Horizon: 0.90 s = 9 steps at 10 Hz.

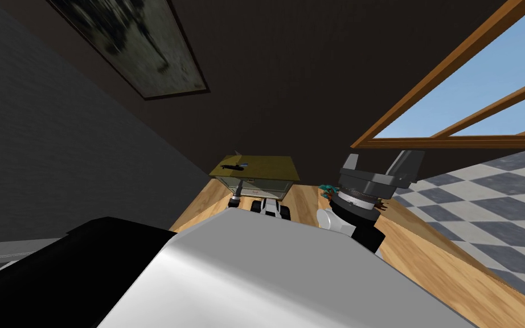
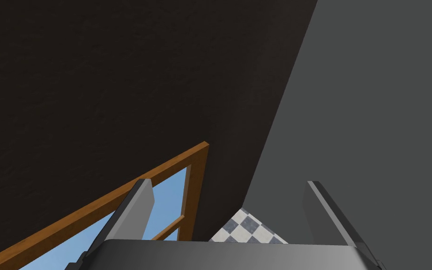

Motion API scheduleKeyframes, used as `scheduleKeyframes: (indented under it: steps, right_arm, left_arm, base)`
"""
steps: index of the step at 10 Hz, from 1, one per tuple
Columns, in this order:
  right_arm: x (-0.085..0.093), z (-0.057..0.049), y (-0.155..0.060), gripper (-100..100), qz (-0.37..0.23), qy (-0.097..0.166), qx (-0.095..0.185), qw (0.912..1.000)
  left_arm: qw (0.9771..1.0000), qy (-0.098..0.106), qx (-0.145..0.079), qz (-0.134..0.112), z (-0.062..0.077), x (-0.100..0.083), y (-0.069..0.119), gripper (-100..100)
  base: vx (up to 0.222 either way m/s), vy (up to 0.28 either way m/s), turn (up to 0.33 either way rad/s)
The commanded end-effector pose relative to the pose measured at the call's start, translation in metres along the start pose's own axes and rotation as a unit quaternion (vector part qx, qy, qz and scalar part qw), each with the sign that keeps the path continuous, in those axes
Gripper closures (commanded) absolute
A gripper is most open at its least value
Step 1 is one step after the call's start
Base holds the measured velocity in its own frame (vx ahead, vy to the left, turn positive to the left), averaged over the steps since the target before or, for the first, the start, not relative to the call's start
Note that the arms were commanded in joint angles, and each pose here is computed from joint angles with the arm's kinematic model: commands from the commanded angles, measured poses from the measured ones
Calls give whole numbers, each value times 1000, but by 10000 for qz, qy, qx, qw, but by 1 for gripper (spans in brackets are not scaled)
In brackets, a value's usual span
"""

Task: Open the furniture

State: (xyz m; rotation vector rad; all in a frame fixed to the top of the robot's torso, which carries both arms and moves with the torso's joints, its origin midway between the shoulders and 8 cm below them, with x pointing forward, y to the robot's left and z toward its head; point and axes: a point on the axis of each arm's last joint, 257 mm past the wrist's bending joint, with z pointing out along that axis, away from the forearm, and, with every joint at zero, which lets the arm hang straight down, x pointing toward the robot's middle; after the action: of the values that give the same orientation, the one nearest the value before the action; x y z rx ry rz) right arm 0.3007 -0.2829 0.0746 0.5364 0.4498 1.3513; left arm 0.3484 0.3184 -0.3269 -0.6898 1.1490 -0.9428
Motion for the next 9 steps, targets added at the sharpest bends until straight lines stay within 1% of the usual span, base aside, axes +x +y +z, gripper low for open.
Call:
scheduleKeyframes:
  steps: [1, 3, 4, 7, 9]
  right_arm:
    - [0, 0, 0, 0, 0, 0, 0, 10000]
    - [0, 0, 0, 0, 0, 0, 0, 10000]
    - [0, 0, 0, 0, 0, 0, 0, 10000]
    - [0, 0, 0, 0, 0, 0, 0, 10000]
    - [0, 0, 0, 0, 0, 0, 0, 10000]
  left_arm:
    - [9998, -1, -154, -90, -11, 10, 11, -100]
    - [9993, -26, -306, -230, -22, 24, 18, -100]
    - [9993, -25, -310, -230, -22, 24, 18, -100]
    - [9976, -96, -487, -490, -34, 48, 22, -100]
    - [9962, -150, -556, -652, -38, 63, 20, -100]
  base:
    - [33, -31, 5]
    - [57, -52, 10]
    - [38, -40, 4]
    - [34, -37, 5]
    - [30, -29, 3]
